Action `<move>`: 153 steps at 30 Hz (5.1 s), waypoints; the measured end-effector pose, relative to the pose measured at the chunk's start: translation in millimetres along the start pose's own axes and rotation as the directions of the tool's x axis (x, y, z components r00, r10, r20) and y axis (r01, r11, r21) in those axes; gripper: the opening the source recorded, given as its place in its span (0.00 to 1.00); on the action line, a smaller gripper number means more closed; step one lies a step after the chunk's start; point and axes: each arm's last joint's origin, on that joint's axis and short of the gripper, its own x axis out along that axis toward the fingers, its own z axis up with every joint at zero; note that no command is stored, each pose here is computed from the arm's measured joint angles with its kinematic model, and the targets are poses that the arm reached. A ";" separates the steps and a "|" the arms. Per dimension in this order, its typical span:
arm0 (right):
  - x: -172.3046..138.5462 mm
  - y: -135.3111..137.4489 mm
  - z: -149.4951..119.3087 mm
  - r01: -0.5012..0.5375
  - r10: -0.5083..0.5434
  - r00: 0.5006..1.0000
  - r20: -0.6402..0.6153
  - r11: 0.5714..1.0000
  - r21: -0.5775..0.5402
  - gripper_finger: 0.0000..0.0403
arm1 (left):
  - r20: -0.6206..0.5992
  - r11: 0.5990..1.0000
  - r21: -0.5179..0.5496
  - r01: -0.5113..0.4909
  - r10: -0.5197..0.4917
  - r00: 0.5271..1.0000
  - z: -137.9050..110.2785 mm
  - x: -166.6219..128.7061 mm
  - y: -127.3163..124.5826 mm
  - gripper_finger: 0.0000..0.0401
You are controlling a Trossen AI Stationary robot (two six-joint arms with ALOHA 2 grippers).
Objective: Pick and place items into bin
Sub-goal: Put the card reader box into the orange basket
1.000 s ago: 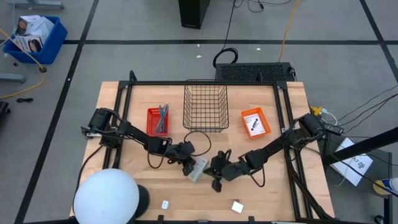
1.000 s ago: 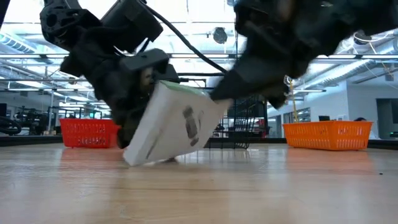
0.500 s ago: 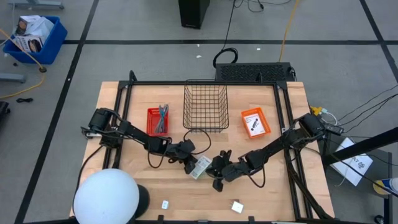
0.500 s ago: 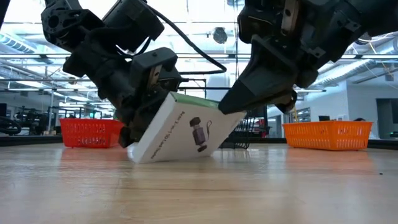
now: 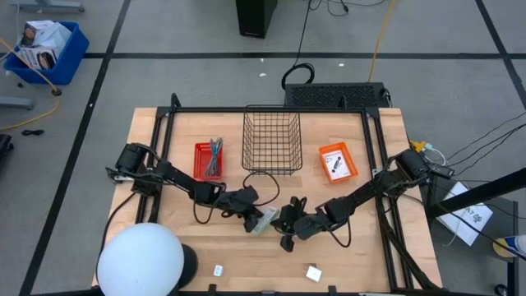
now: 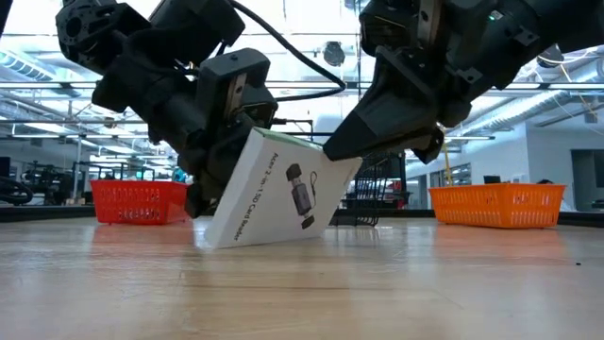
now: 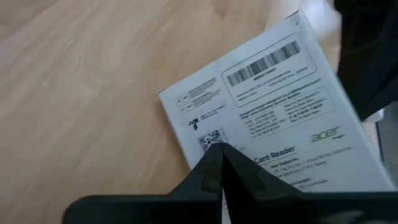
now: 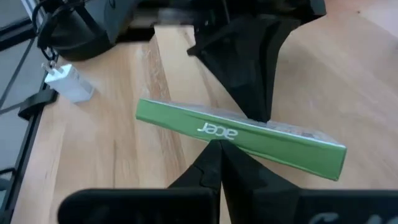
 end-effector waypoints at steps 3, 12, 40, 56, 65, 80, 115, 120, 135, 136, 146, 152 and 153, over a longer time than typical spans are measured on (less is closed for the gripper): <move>1.2 -1.2 0.6 -0.006 0.006 1.000 -0.005 1.000 -0.006 0.00 | 0.011 1.000 0.002 0.011 -0.011 1.000 0.9 0.0 -1.1 0.03; 3.1 -3.8 5.2 0.019 -0.018 0.999 0.037 1.000 -0.015 0.00 | 0.026 1.000 0.002 -0.003 0.003 1.000 1.4 0.1 -0.6 0.01; -75.9 -18.3 12.3 0.113 -0.109 0.958 -0.264 0.994 -0.002 0.00 | 0.044 0.989 0.118 0.085 -0.090 0.995 2.7 0.2 -9.7 0.06; -101.0 -38.9 -15.0 -0.040 0.023 0.842 -0.540 0.999 -0.020 0.35 | 0.029 0.975 0.203 0.095 -0.103 0.994 -4.7 -0.2 -16.4 0.06; -110.5 -43.6 -27.1 -0.171 -0.012 0.741 -0.671 0.963 -0.206 0.40 | 0.044 0.972 0.213 0.096 -0.107 0.993 -1.4 -0.3 -15.0 0.06; -92.9 -38.1 -60.2 -0.183 -0.153 0.763 -0.628 0.881 -0.437 0.34 | 0.045 0.969 0.231 0.094 -0.107 0.993 -1.2 -0.4 -14.9 0.06; -64.4 -8.1 -66.8 -0.020 -0.108 0.930 -0.351 0.939 -0.342 0.00 | 0.046 0.967 0.238 0.092 -0.106 0.993 -1.1 -0.5 -14.8 0.06; -73.9 -6.5 -53.2 -0.004 -0.106 0.946 -0.305 0.941 -0.339 0.00 | 0.046 0.966 0.240 0.092 -0.106 0.993 -1.1 -0.5 -14.8 0.06; -78.3 -30.4 -7.7 -0.090 -0.001 0.928 -0.372 0.970 -0.227 0.06 | 0.046 0.963 0.252 0.091 -0.106 0.993 -1.1 -0.5 -14.8 0.06; -77.6 -35.3 -3.7 -0.093 0.002 0.923 -0.385 0.971 -0.219 0.10 | 0.046 0.963 0.252 0.091 -0.106 0.993 -1.1 -0.5 -14.8 0.06; -62.6 -79.1 12.8 -0.126 0.004 0.848 -0.529 0.972 -0.196 0.47 | 0.048 0.961 0.261 0.092 -0.108 0.993 -0.9 -0.5 -14.9 0.06; -51.9 -89.7 8.8 -0.140 -0.011 0.813 -0.582 0.967 -0.214 0.52 | 0.045 0.960 0.266 0.090 -0.105 0.993 -1.2 -0.4 -14.7 0.06; -49.8 -90.6 7.2 -0.137 -0.016 0.808 -0.589 0.967 -0.214 0.52 | 0.043 0.960 0.267 0.089 -0.104 0.994 -1.4 -0.4 -14.6 0.06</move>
